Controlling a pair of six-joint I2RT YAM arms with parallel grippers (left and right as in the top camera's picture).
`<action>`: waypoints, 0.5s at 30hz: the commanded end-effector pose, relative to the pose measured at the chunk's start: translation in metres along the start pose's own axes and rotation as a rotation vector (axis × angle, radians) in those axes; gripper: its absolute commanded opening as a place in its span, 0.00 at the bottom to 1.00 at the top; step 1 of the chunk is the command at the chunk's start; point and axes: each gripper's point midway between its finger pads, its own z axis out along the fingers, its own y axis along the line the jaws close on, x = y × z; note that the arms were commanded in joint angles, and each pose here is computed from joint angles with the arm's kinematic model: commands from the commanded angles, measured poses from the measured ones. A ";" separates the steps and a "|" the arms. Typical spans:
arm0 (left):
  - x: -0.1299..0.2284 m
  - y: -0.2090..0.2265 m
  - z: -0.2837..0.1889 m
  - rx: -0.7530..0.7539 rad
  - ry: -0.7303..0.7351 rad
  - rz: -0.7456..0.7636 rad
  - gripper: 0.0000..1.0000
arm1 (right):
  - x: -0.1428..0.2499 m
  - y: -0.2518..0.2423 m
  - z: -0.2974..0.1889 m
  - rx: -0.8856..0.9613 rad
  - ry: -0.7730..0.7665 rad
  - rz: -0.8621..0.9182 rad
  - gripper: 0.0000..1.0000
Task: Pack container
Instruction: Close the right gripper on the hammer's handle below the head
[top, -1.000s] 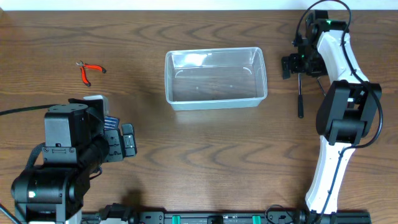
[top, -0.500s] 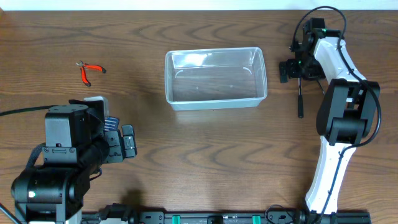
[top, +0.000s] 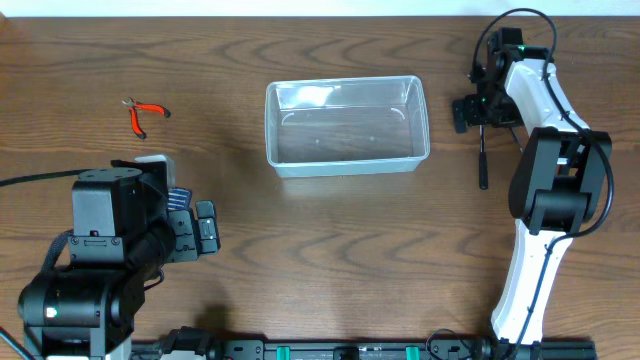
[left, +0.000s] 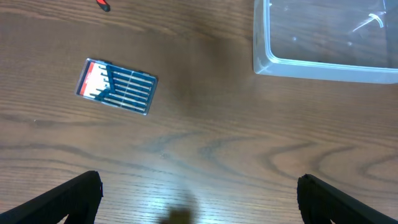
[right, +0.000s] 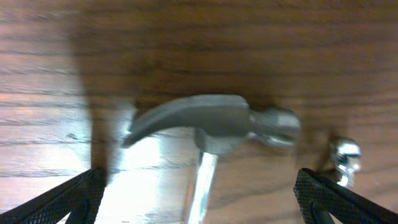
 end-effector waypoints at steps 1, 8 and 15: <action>-0.004 0.003 -0.005 -0.015 -0.018 0.010 0.98 | 0.015 -0.017 0.012 0.086 0.060 -0.017 0.99; -0.003 0.003 -0.005 -0.015 -0.018 0.010 0.98 | 0.014 -0.002 0.013 -0.001 0.053 -0.020 0.99; -0.003 0.003 -0.005 -0.015 -0.018 0.010 0.98 | 0.013 0.009 0.013 -0.064 0.046 -0.018 0.99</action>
